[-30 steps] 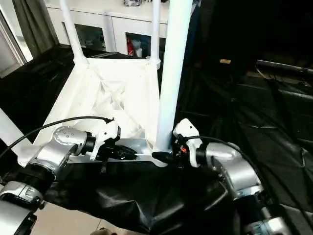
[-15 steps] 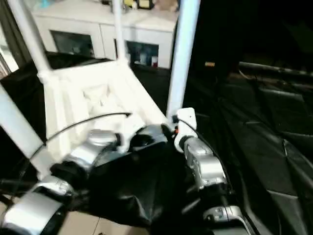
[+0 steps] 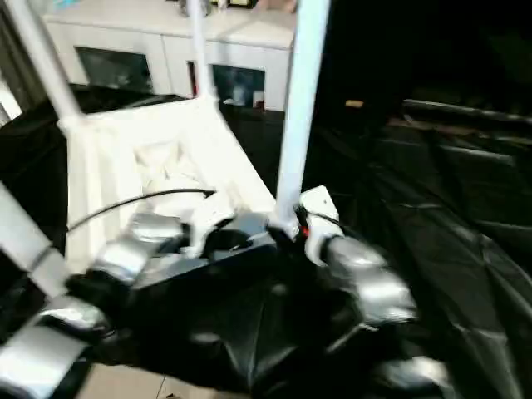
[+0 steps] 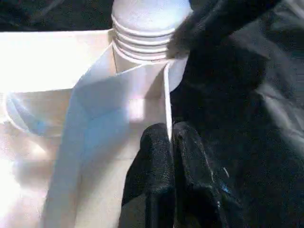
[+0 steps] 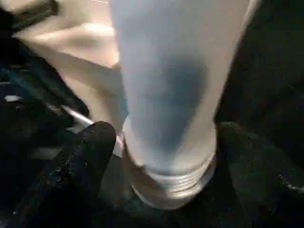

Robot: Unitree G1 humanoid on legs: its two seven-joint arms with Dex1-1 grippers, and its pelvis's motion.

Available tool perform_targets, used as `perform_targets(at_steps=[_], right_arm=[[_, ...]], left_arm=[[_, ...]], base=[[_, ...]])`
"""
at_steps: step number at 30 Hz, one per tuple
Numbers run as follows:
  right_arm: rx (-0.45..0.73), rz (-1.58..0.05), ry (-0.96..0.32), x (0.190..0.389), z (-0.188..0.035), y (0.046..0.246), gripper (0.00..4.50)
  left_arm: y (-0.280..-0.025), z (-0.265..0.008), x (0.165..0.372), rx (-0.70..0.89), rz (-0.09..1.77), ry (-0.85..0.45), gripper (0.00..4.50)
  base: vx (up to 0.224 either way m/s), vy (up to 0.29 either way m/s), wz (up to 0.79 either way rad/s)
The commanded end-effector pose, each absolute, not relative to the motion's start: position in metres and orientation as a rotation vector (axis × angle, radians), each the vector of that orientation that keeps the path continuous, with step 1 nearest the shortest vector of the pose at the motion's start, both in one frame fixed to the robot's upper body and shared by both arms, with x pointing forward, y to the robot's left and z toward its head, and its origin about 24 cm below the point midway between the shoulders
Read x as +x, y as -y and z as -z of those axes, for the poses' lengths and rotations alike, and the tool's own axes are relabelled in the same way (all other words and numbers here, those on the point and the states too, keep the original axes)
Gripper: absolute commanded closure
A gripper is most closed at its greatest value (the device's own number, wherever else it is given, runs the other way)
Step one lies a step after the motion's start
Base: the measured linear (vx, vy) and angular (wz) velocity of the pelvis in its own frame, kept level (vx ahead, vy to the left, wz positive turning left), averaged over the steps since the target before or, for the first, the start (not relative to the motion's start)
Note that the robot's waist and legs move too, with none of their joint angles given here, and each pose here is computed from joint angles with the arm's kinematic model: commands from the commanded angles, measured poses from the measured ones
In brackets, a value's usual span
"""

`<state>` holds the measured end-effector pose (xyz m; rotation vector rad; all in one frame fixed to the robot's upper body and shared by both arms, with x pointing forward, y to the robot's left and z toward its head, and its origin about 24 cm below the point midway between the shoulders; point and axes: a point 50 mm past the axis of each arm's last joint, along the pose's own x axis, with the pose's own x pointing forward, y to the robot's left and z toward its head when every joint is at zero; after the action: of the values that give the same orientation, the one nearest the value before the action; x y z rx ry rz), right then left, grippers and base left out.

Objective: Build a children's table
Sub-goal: Rotate leg to tighten

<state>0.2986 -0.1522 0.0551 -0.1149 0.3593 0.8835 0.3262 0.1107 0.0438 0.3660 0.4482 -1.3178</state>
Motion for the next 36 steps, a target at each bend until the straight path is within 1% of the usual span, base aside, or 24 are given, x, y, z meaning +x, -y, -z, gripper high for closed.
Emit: perform_targets(at_steps=[1, 3, 5, 10, 13, 14, 17, 18, 23, 24, 25, 26, 28, 30, 31, 33, 34, 35, 36], right_arm=[[-0.116, -1.017, -0.354, 0.291, -0.063, 0.146, 0.71], [-0.135, -1.108, -0.398, 0.283, -0.064, 0.151, 0.71], [-0.167, -1.175, -0.434, 0.277, -0.062, 0.153, 0.71], [-0.192, -1.229, -0.479, 0.274, -0.059, 0.155, 0.71], [-0.190, -1.231, -0.470, 0.277, -0.059, 0.151, 0.71], [-0.175, -1.229, -0.467, 0.278, -0.060, 0.150, 0.86], [-0.159, -1.238, -0.467, 0.279, -0.062, 0.148, 0.86], [-0.159, -1.238, -0.467, 0.279, -0.062, 0.148, 1.13], [-0.164, -1.245, -0.475, 0.276, -0.060, 0.148, 1.32], [-0.162, -1.244, -0.475, 0.276, -0.059, 0.148, 1.55], [-0.157, -1.230, -0.470, 0.276, -0.059, 0.148, 1.60], [-0.152, -1.202, -0.461, 0.277, -0.057, 0.148, 1.60], [-0.147, -1.045, -0.423, 0.286, -0.052, 0.148, 1.70], [-0.138, -0.944, -0.412, 0.292, -0.048, 0.148, 1.72], [-0.132, -0.919, -0.410, 0.293, -0.047, 0.148, 1.72], [-0.058, -0.681, -0.403, 0.305, -0.037, 0.150, 1.74], [0.000, -0.545, -0.411, 0.310, -0.031, 0.150, 1.74], [0.000, -0.545, -0.411, 0.310, -0.031, 0.150, 1.75], [0.044, -0.420, -0.422, 0.314, -0.025, 0.147, 1.75]], left_arm=[[-0.109, -0.031, 0.313, 0.391, 1.433, -0.528, 4.50], [-0.116, -0.035, 0.311, 0.403, 1.482, -0.535, 4.50], [-0.120, -0.040, 0.307, 0.382, 1.547, -0.546, 4.50], [-0.121, -0.046, 0.301, 0.348, 1.611, -0.540, 4.50], [-0.121, -0.049, 0.301, 0.354, 1.613, -0.525, 4.50], [-0.121, -0.050, 0.301, 0.354, 1.612, -0.522, 4.50], [-0.122, -0.050, 0.301, 0.353, 1.610, -0.524, 4.50], [-0.122, -0.050, 0.301, 0.353, 1.610, -0.524, 4.50], [-0.124, -0.048, 0.298, 0.346, 1.603, -0.532, 4.50], [-0.124, -0.048, 0.298, 0.346, 1.599, -0.532, 4.50], [-0.125, -0.048, 0.300, 0.352, 1.573, -0.523, 4.50], [-0.125, -0.047, 0.302, 0.358, 1.546, -0.517, 4.50], [-0.123, -0.044, 0.312, 0.369, 1.420, -0.494, 4.50], [-0.121, -0.044, 0.316, 0.358, 1.364, -0.475, 4.50], [-0.120, -0.044, 0.317, 0.357, 1.352, -0.473, 4.50], [-0.112, -0.041, 0.326, 0.353, 1.238, -0.460, 4.50], [-0.105, -0.040, 0.331, 0.354, 1.168, -0.453, 4.50], [-0.105, -0.040, 0.331, 0.354, 1.168, -0.453, 4.50], [-0.094, -0.039, 0.336, 0.346, 1.088, -0.437, 4.50]], base=[[0.048, -0.053, 0.03], [0.024, -0.026, 0.01], [0.000, 0.000, 0.00], [0.000, 0.000, 0.00], [0.000, 0.000, 0.00], [0.000, 0.000, 0.00], [0.000, 0.000, 0.00], [0.000, 0.000, 0.00], [0.000, 0.000, 0.00], [0.000, 0.000, 0.00], [0.000, 0.000, 0.00], [0.000, 0.000, 0.00], [0.000, 0.000, 0.00], [0.000, 0.000, 0.00], [0.000, 0.000, 0.00], [0.000, 0.000, 0.00], [0.000, 0.000, 0.00], [0.000, 0.000, 0.00], [0.000, 0.000, 0.00]])
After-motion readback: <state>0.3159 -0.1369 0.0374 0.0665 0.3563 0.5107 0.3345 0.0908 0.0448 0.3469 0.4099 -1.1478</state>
